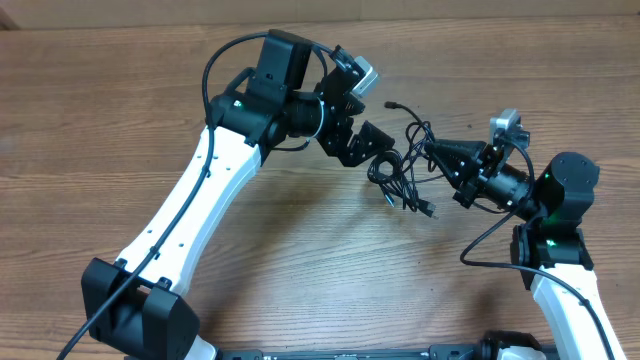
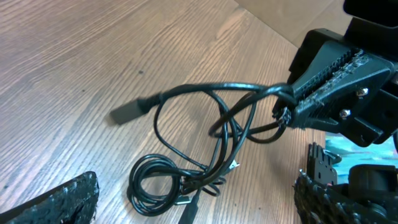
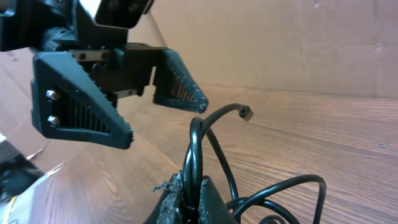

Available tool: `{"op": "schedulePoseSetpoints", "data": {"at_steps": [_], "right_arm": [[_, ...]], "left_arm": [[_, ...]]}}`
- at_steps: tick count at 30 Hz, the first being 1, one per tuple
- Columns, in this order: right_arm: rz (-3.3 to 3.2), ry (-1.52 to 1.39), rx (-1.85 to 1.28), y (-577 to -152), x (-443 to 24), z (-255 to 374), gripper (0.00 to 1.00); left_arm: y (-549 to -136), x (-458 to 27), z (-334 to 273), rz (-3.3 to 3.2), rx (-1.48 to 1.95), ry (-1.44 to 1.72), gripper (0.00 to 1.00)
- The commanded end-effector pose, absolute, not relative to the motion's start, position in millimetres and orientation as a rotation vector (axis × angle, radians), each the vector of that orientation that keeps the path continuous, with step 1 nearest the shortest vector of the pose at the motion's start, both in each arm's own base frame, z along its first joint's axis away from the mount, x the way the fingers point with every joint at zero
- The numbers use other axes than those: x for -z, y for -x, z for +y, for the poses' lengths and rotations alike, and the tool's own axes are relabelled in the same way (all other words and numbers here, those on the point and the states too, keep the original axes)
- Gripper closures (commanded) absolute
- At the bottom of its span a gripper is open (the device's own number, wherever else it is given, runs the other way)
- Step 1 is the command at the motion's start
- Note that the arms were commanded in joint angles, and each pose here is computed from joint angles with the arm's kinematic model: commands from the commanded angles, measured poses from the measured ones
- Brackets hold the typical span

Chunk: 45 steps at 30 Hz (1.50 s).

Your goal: Untangle cables

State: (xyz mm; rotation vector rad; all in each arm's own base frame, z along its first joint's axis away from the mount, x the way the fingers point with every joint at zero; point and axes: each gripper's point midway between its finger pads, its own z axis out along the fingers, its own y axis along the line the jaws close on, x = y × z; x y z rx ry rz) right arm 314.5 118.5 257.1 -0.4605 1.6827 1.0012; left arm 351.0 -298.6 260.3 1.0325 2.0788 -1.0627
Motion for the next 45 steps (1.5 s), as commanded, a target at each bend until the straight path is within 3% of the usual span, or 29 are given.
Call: {"op": "schedulePoseSetpoints", "data": {"at_steps": [1,9,16,19,22,24,39,45], "right_arm": [[1.639,0.517,-1.023,-306.6,-270.8,123.1,0.96],[1.647,0.499,-1.047,-306.1,-271.6,123.5,0.96],[1.572,0.602,-1.09,-293.4,-285.1,131.6,0.96],[1.566,0.609,-1.09,-292.8,-286.0,131.9,0.96],[1.565,0.616,-1.095,-291.6,-286.0,132.5,0.96],[1.563,0.626,-1.104,-289.8,-286.0,133.5,0.96],[1.581,0.619,-1.121,-288.8,-282.6,133.9,0.96],[1.599,0.606,-1.132,-288.9,-279.5,133.9,0.96]], "left_arm": [[-341.3,-255.5,-311.8,2.085,1.101,-1.057,0.0],[-327.8,-256.7,-327.8,2.061,1.12,-1.11,0.0],[-324.4,-257.8,-334.2,2.045,1.117,-1.129,0.06],[-325.4,-258.9,-334.8,2.036,1.115,-1.129,0.42],[-326.8,-260.9,-335.8,2.021,1.113,-1.13,0.69],[-328.0,-262.3,-336.5,2.011,1.111,-1.13,0.94],[-330.9,-261.9,-335.7,2.018,1.098,-1.117,0.96],[-369.4,-242.9,-308.4,2.311,0.942,-0.667,0.95]]}}
